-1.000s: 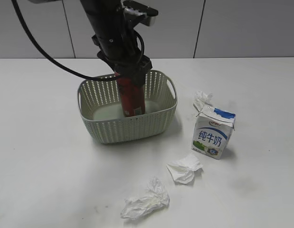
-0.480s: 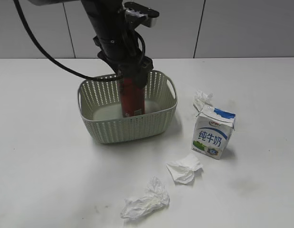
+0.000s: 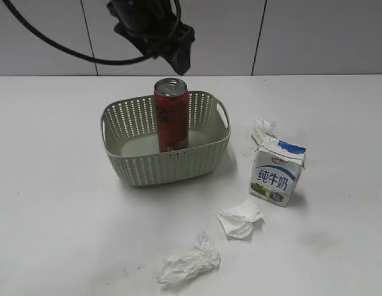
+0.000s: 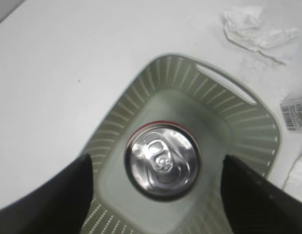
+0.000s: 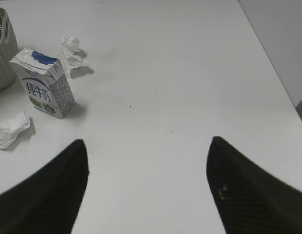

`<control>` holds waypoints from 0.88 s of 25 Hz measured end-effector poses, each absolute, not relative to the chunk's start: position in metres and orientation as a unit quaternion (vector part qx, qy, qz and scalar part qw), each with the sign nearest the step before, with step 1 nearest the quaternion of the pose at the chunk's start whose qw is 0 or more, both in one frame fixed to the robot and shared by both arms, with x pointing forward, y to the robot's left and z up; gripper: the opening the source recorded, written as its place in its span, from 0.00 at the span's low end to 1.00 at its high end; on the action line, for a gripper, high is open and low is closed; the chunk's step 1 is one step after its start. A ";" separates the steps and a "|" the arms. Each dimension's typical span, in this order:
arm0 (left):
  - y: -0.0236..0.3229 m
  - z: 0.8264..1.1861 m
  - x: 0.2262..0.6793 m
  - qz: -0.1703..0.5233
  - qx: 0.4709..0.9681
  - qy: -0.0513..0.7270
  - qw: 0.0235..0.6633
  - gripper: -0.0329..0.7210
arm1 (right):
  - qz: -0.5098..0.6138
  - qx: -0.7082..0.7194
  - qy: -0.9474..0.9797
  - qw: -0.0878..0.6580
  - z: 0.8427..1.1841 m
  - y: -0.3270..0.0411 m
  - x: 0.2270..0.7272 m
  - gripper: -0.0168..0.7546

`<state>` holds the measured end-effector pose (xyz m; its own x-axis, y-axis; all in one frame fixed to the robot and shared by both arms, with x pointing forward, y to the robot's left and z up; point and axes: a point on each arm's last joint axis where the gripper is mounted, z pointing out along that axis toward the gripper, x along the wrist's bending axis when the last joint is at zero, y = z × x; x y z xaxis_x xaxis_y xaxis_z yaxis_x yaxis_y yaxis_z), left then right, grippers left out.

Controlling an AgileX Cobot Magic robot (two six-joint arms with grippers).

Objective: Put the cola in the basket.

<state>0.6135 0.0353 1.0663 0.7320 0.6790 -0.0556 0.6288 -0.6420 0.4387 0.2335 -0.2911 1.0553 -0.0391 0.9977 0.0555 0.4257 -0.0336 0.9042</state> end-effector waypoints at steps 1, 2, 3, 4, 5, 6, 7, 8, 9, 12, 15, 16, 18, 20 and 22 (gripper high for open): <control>0.039 1.075 0.613 0.061 0.902 0.363 0.226 0.87 | 0.403 0.595 0.598 0.355 1.055 -0.291 0.233 0.76; 0.044 1.082 0.613 0.065 0.900 0.365 0.229 0.87 | 0.403 0.595 0.598 0.355 1.055 -0.291 0.233 0.76; 0.050 1.090 0.613 0.069 0.897 0.369 0.233 0.87 | 0.403 0.595 0.598 0.355 1.055 -0.291 0.233 0.76; 0.056 1.097 0.612 0.072 0.895 0.373 0.236 0.86 | 0.403 0.595 0.598 0.355 1.055 -0.291 0.233 0.76; 0.065 1.104 0.613 0.076 0.891 0.379 0.237 0.86 | 0.403 0.595 0.598 0.355 1.055 -0.291 0.233 0.76; 0.074 1.108 0.615 0.078 0.888 0.387 0.236 0.85 | 0.403 0.595 0.598 0.355 1.055 -0.291 0.233 0.76; 0.084 1.113 0.617 0.082 0.883 0.397 0.237 0.84 | 0.403 0.595 0.598 0.355 1.055 -0.291 0.233 0.76; 0.093 1.117 0.620 0.085 0.879 0.406 0.237 0.83 | 0.403 0.595 0.598 0.355 1.055 -0.291 0.233 0.76; 0.105 1.119 0.624 0.089 0.873 0.417 0.237 0.83 | 0.403 0.595 0.598 0.355 1.055 -0.291 0.233 0.76; 0.139 1.128 0.634 0.106 0.853 0.451 0.240 0.82 | 0.403 0.595 0.598 0.355 1.055 -0.291 0.233 0.76; 0.176 1.142 0.638 0.131 0.831 0.483 0.243 0.81 | 0.403 0.595 0.598 0.355 1.055 -0.291 0.233 0.76; 0.188 1.146 0.639 0.138 0.824 0.494 0.242 0.81 | 0.403 0.595 0.598 0.355 1.055 -0.291 0.233 0.76; 0.211 1.152 0.636 0.147 0.810 0.515 0.240 0.80 | 0.403 0.595 0.598 0.355 1.055 -0.291 0.233 0.76; 0.235 1.152 0.631 0.150 0.796 0.538 0.232 0.80 | 0.403 0.595 0.598 0.355 1.055 -0.291 0.233 0.76; 0.255 1.149 0.625 0.146 0.783 0.563 0.221 0.80 | 0.403 0.595 0.598 0.355 1.055 -0.291 0.233 0.76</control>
